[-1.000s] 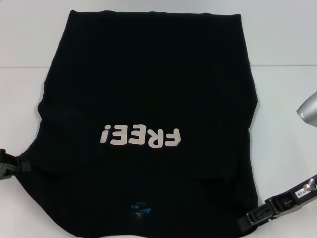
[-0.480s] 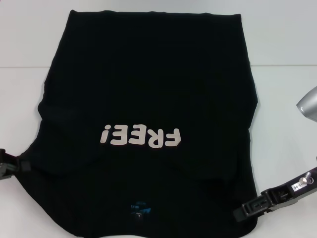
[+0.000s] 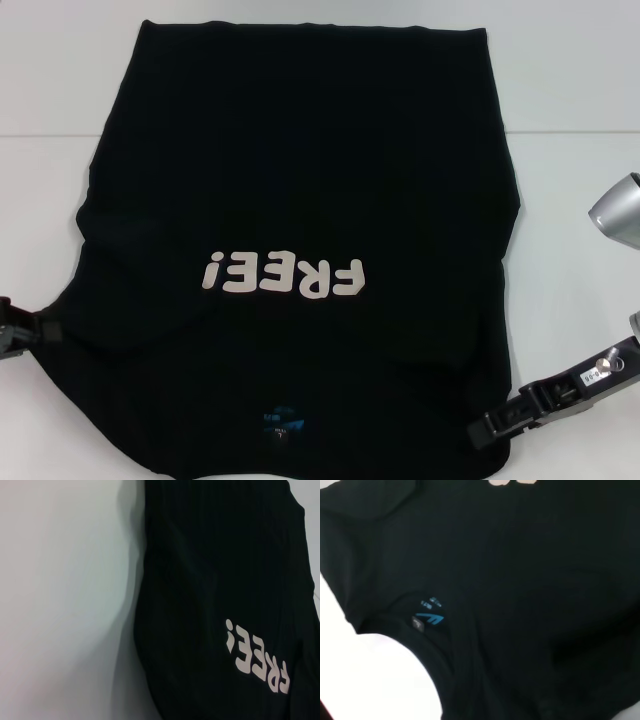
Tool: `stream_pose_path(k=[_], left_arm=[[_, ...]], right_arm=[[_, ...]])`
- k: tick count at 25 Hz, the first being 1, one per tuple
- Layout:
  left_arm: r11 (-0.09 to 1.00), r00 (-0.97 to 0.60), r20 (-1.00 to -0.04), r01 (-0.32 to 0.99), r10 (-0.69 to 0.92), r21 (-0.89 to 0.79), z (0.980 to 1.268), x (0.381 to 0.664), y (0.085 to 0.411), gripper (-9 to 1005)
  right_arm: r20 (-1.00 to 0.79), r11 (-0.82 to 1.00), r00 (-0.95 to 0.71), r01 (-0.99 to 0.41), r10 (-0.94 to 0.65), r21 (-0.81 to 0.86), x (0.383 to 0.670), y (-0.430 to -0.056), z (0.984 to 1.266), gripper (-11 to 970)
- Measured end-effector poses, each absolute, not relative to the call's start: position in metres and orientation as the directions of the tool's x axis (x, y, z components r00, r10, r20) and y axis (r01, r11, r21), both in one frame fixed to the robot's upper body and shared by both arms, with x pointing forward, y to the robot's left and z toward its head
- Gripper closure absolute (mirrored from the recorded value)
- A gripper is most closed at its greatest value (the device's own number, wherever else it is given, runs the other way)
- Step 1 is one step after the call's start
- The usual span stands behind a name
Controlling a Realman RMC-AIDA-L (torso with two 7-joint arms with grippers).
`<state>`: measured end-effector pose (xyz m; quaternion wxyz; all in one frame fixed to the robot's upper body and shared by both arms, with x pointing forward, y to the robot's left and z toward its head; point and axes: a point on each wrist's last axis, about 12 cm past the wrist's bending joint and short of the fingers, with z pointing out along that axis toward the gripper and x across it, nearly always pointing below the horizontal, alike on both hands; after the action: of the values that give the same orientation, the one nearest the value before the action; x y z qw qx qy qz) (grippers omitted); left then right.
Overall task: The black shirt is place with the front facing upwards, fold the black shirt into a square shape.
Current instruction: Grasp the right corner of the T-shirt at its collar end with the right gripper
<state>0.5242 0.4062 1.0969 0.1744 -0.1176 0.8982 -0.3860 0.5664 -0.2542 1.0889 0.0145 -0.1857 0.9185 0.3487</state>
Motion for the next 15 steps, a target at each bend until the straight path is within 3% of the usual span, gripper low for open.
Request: stream_pose_path(k=[4, 7, 12, 15], left_arm=[[0.674, -0.911, -0.225, -0.075, -0.347, -0.735, 1.0976, 0.525, 0.4062, 976], [0.673, -0.911, -0.225, -0.074, -0.346, -0.736, 1.098, 0.5253, 0.406, 976], [0.673, -0.911, -0.225, -0.074, -0.346, -0.736, 1.098, 0.5253, 0.406, 976], [0.672, -0.911, -0.225, -0.074, -0.347, -0.737, 1.098, 0.5253, 0.4061, 976]], right_arm=[[-0.157, 0.703, -0.926, -0.365, -0.344, 0.61, 0.5683, -0.2547, 1.0883, 233], [-0.155, 0.711, -0.923, -0.372, -0.353, 0.597, 0.5692, -0.2543, 1.0875, 492], [-0.157, 0.711, -0.92, -0.38, -0.36, 0.592, 0.5702, -0.2524, 1.0882, 712], [-0.16, 0.709, -0.918, -0.384, -0.363, 0.591, 0.5713, -0.2511, 1.0892, 767]])
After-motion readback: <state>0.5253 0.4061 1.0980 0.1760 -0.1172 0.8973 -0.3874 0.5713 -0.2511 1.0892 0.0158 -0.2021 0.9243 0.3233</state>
